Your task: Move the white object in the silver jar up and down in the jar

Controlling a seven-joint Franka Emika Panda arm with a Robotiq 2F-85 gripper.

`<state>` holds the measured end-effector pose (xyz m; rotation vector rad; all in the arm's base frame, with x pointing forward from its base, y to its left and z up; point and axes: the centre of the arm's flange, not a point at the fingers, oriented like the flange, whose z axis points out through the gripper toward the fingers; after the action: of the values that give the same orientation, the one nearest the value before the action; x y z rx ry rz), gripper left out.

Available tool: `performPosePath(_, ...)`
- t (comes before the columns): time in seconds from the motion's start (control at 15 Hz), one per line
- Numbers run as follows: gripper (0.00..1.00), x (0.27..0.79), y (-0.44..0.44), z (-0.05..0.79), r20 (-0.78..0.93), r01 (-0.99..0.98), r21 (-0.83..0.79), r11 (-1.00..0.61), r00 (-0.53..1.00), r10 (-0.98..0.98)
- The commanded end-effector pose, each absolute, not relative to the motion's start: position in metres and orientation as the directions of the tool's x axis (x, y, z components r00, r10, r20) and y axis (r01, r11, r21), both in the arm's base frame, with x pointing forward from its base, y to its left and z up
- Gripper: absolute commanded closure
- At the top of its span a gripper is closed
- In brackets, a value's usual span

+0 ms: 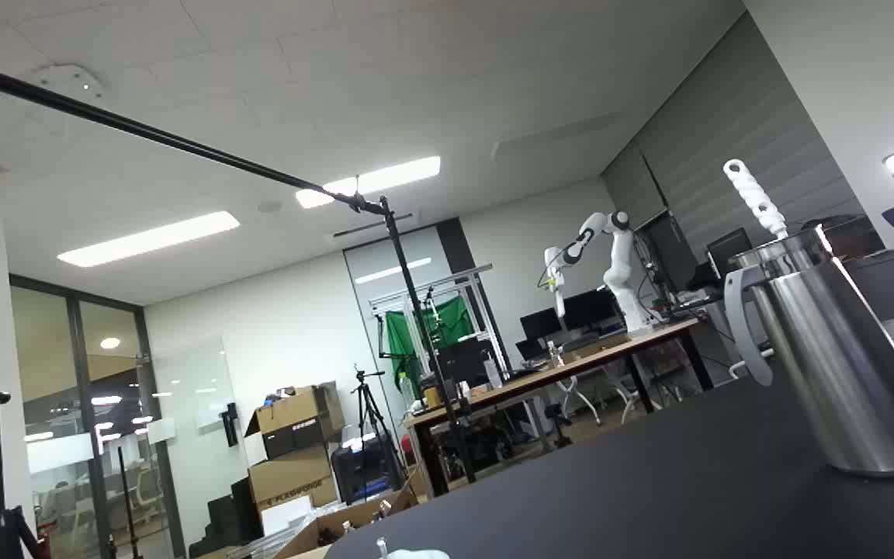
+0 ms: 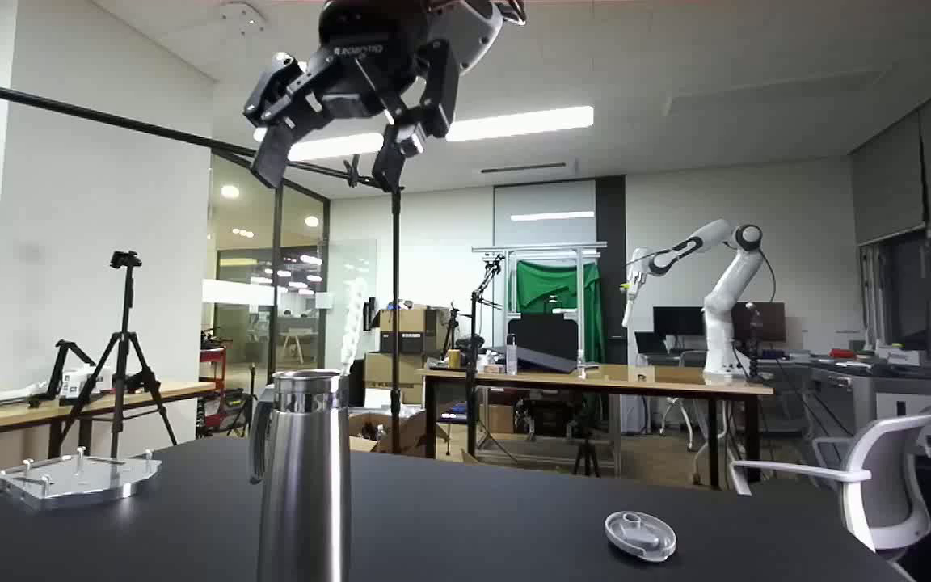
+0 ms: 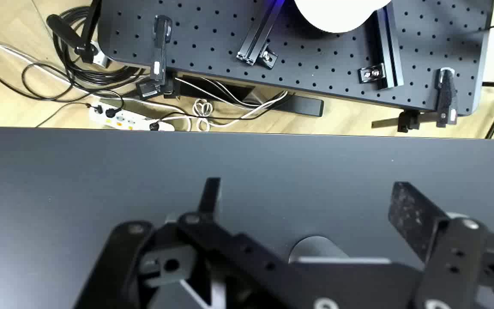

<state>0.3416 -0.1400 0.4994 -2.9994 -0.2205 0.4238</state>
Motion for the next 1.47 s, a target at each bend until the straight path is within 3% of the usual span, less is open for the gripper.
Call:
performPosePath(0.0,0.00,0.342,-0.140,0.499,-0.267,0.129,-0.123,-0.984,0.951,0.158)
performPosePath(0.6,0.00,0.342,-0.140,0.499,-0.266,0.129,-0.122,-0.984,0.951,0.157)
performPosePath(1.0,0.00,0.395,-0.120,0.497,-0.232,0.474,-0.111,-0.874,0.842,0.486)
performPosePath(1.4,0.00,0.464,-0.076,0.483,-0.206,0.749,-0.102,-0.654,0.628,0.751)
